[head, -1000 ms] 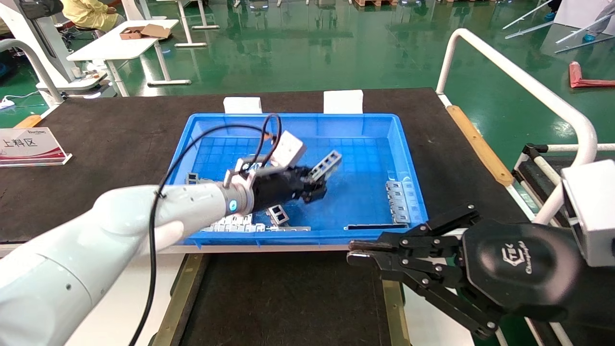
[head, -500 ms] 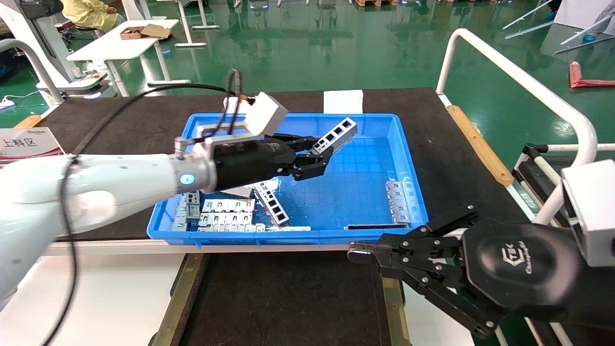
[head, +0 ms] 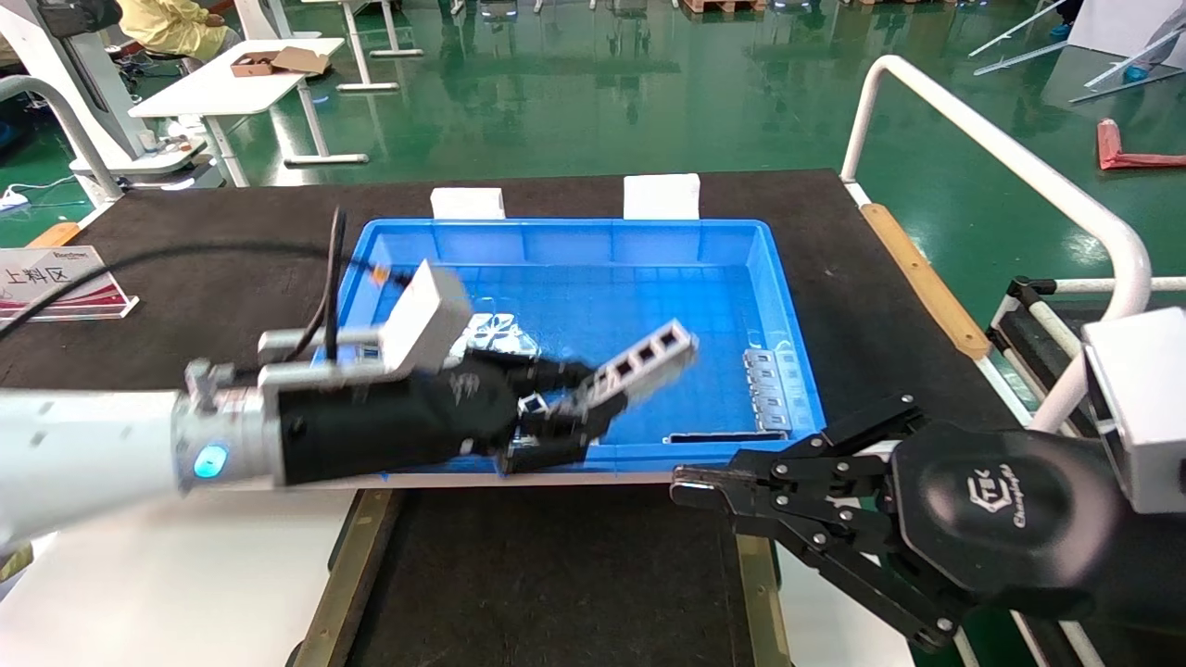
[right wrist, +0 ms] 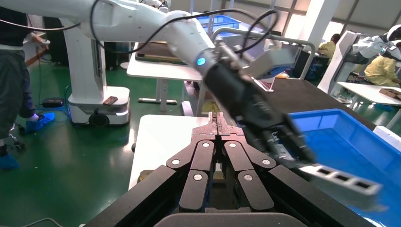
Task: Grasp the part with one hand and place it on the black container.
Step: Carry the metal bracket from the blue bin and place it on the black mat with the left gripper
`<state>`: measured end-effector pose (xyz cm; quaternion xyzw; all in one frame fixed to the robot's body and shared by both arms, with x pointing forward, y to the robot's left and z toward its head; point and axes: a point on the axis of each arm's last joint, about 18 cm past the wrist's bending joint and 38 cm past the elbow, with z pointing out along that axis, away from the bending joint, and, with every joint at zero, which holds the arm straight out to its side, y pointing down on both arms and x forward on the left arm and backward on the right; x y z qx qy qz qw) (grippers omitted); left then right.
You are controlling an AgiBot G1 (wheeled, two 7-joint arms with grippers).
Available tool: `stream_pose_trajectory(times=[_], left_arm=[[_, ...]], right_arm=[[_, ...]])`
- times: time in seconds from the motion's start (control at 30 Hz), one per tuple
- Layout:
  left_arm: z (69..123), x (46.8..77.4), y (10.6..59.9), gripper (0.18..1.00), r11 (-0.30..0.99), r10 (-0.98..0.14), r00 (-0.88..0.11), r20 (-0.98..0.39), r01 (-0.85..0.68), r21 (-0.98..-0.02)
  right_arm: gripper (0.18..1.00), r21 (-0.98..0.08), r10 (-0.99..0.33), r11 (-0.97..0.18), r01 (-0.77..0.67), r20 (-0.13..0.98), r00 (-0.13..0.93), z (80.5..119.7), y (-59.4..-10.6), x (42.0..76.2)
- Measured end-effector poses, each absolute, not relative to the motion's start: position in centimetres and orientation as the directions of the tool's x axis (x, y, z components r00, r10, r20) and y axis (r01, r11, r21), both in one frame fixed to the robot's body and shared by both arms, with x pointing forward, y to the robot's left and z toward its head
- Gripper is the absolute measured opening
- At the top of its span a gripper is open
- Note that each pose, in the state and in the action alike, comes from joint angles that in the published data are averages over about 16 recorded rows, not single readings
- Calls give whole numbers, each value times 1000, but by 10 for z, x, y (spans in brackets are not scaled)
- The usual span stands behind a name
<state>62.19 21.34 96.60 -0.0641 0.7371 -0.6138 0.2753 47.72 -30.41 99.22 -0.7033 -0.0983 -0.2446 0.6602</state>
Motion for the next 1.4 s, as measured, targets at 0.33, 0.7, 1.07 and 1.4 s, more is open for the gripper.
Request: stream_pose_trajectory(times=[0.33, 0.7, 1.07, 1.4], left_arm=[[895, 596, 218, 325, 269, -465, -862, -203, 81, -960], [808, 612, 214, 325, 262, -602, -797, -54, -133, -956], [750, 656, 187, 324, 109, -769, -629, 116, -308, -945], [729, 695, 156, 324, -37, -852, -470, 230, -385, -922]], right_arm=[[191, -881, -185, -109, 461, 474, 861, 992, -304, 477], [191, -881, -185, -109, 461, 474, 861, 992, -304, 477], [191, -881, -185, -109, 461, 474, 861, 992, -304, 477], [191, -881, -185, -109, 461, 474, 861, 992, -304, 477]])
